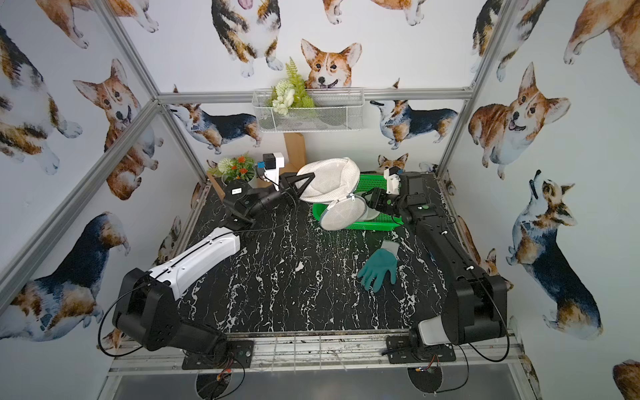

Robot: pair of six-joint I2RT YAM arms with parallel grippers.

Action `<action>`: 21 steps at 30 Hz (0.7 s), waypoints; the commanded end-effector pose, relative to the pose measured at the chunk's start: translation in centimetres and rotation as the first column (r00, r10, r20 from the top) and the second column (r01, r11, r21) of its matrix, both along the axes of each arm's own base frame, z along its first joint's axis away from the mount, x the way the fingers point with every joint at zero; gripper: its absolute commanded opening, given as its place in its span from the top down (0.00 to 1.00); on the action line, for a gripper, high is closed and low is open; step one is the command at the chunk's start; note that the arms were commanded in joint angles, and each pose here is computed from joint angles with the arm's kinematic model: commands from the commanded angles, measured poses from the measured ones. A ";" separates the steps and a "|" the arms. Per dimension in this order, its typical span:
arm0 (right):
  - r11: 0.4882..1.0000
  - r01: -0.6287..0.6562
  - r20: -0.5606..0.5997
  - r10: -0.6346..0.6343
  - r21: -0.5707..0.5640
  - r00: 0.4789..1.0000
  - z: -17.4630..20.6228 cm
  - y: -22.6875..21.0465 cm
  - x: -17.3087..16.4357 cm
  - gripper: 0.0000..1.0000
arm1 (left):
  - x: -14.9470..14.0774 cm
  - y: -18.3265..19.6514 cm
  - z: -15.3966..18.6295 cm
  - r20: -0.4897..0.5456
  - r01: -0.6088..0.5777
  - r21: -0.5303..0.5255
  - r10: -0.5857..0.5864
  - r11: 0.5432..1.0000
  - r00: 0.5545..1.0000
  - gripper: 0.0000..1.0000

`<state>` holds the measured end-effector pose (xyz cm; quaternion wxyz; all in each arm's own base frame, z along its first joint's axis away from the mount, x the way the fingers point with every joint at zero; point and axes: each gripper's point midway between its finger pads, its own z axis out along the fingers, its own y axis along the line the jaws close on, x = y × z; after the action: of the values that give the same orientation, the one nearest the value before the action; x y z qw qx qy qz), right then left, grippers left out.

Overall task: Turn the laundry bag inside out
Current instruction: Turn over the laundry bag.

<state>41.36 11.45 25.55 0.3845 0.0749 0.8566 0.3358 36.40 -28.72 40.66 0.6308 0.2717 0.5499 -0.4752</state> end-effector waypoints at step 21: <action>0.913 -0.339 0.360 0.246 0.225 0.900 15.6 4.5 -1.9 0.49 | 1.6 0.1 -0.1 -0.072 -0.120 -0.032 0.118 0.992 0.990 1.00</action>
<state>39.58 15.14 40.46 0.4510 -0.0349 0.7351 0.5049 38.04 -28.60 39.66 0.6351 0.2100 0.5893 -0.4530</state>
